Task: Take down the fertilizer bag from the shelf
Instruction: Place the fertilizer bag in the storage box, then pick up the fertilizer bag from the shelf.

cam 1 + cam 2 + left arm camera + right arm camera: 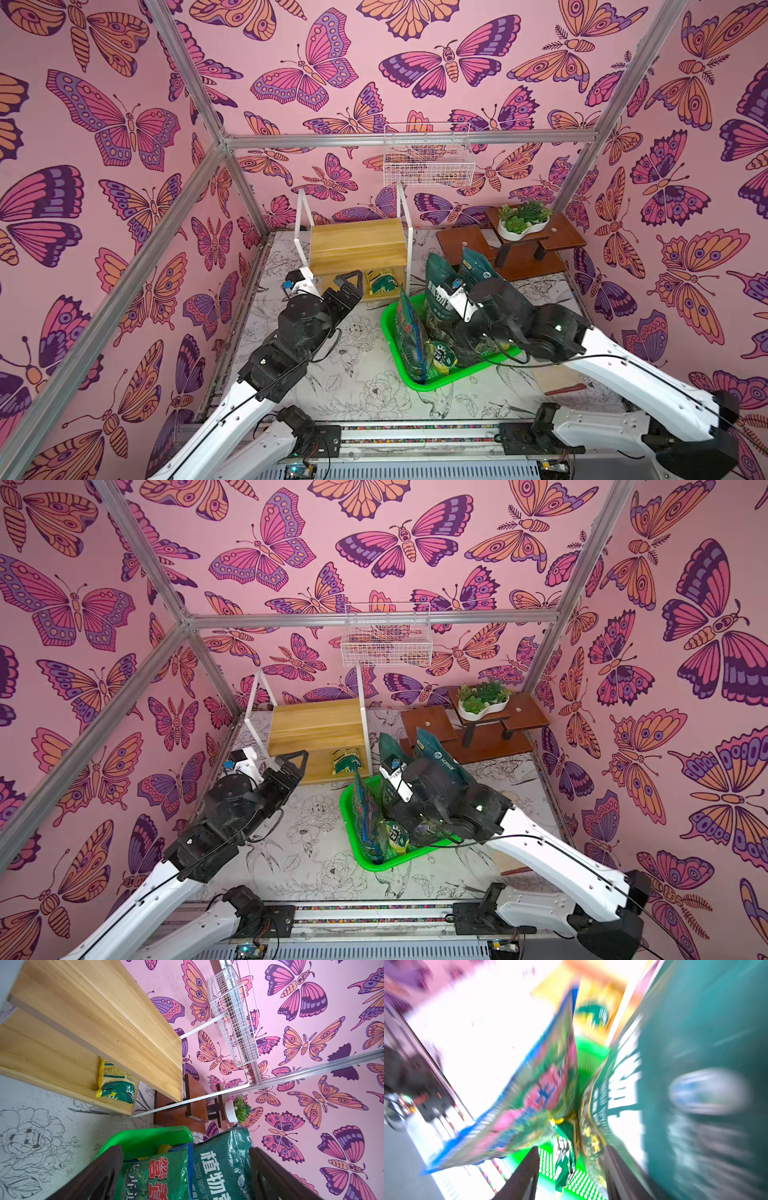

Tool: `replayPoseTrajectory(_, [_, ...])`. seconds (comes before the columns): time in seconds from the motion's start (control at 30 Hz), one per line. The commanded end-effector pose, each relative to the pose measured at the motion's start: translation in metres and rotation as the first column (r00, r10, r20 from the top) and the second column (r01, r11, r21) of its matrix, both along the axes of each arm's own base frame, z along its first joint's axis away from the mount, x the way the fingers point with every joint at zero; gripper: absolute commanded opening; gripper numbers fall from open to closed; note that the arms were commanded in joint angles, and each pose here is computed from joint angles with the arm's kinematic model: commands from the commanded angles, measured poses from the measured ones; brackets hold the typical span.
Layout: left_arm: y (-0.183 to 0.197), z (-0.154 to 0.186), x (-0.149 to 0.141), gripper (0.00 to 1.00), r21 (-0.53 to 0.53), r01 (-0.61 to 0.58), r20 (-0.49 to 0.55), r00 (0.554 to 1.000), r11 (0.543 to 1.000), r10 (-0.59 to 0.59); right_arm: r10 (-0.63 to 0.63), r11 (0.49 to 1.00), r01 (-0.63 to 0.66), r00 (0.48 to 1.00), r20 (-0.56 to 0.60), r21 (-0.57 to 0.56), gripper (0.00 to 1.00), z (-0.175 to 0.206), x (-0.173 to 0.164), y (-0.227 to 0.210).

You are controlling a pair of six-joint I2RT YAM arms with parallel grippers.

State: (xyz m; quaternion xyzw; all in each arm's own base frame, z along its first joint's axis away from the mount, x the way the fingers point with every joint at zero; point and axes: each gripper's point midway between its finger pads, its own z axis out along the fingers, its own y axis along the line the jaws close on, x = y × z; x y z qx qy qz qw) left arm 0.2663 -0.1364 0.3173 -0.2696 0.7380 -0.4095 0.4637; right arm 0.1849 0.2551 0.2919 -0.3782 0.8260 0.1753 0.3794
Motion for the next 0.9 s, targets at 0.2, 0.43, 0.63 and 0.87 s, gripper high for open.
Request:
replayPoseTrajectory(0.2, [0.004, -0.092, 0.01, 0.96, 0.097, -0.021, -0.166, 0.985, 0.995, 0.037, -0.093, 0.994, 0.08, 0.979, 0.181, 0.076, 0.59, 0.055, 0.016, -0.021])
replayPoseTrajectory(0.43, [0.002, -0.15, 0.029, 0.6, 0.003, -0.046, -0.199, 0.979, 0.999, 0.046, -0.106, 0.992, 0.092, 0.978, 0.182, 0.081, 0.59, 0.055, 0.018, -0.02])
replayPoseTrajectory(0.63, [-0.007, -0.16, 0.063, 0.58, -0.026, -0.001, -0.172, 0.985, 1.0, -0.004, -0.108, 0.993, 0.097, 0.978, 0.179, 0.071, 0.59, 0.051, 0.02, -0.02])
replayPoseTrajectory(0.87, [-0.033, -0.19, 0.109, 0.55, -0.105, 0.108, -0.22, 0.967, 0.989, -0.129, -0.112, 0.992, 0.101, 0.977, 0.179, 0.071, 0.59, 0.048, 0.021, -0.019])
